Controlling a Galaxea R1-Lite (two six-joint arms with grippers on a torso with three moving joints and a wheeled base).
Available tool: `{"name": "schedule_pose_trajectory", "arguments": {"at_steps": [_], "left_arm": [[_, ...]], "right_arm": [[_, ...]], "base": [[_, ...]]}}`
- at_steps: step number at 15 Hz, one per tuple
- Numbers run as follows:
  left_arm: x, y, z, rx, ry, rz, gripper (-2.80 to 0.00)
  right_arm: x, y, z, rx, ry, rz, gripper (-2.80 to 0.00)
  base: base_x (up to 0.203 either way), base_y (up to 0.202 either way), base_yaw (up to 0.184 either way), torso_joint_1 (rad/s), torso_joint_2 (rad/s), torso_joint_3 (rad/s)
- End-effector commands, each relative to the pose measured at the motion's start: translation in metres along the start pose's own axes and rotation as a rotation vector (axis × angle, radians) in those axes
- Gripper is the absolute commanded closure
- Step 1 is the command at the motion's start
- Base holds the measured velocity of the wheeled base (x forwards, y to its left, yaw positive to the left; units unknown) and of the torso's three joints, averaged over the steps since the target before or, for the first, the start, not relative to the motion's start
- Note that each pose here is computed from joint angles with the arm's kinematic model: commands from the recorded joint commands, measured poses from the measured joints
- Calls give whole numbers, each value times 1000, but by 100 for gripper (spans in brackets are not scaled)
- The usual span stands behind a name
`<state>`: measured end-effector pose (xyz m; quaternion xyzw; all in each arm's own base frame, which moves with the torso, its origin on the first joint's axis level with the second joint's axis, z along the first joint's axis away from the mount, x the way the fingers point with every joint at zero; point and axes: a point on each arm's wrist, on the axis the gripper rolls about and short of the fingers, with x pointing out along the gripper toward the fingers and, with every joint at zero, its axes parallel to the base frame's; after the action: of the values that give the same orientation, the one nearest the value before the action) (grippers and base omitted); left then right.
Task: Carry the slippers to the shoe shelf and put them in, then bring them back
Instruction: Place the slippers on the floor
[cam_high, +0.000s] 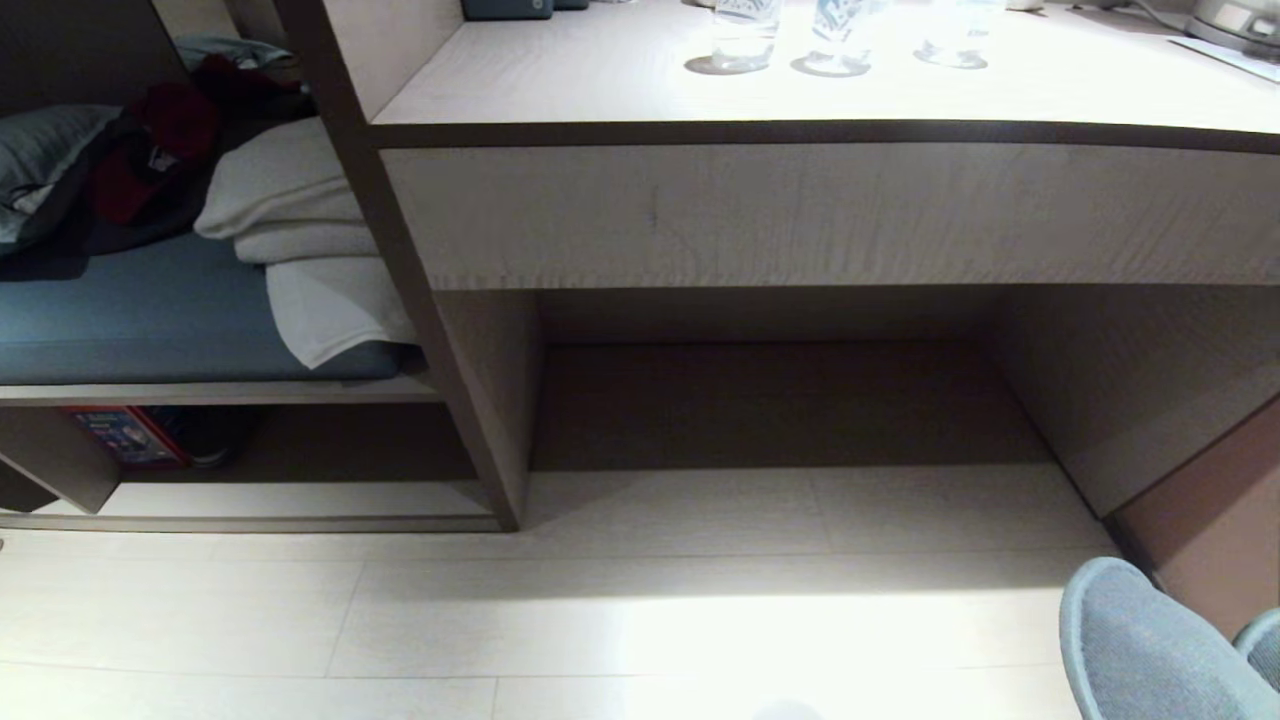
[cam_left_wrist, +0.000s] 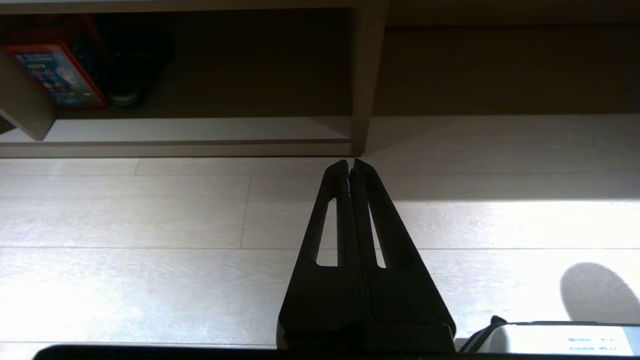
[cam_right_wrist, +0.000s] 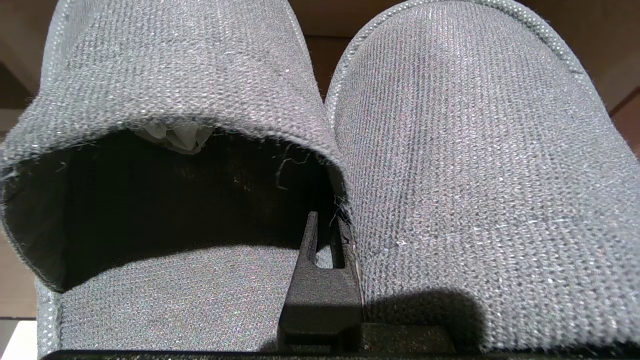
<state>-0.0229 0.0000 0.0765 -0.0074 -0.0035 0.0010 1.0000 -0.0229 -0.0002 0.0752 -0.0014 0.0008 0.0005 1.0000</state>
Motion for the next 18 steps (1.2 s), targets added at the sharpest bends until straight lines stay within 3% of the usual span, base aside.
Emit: {"name": "schedule_pose_trajectory", "arguments": {"at_steps": [1, 15, 18], "left_arm": [[0, 0, 0, 0, 1, 0, 0], [0, 0, 0, 1, 1, -1, 0], [0, 0, 0, 1, -1, -1, 0]], "right_arm": [[0, 0, 0, 0, 3, 1, 0], [0, 0, 0, 0, 3, 1, 0], [0, 0, 0, 0, 3, -1, 0]], "base": [[0, -194, 1, 4, 2, 4], [0, -194, 1, 2, 3, 1], [0, -38, 2, 1, 1, 0]]}}
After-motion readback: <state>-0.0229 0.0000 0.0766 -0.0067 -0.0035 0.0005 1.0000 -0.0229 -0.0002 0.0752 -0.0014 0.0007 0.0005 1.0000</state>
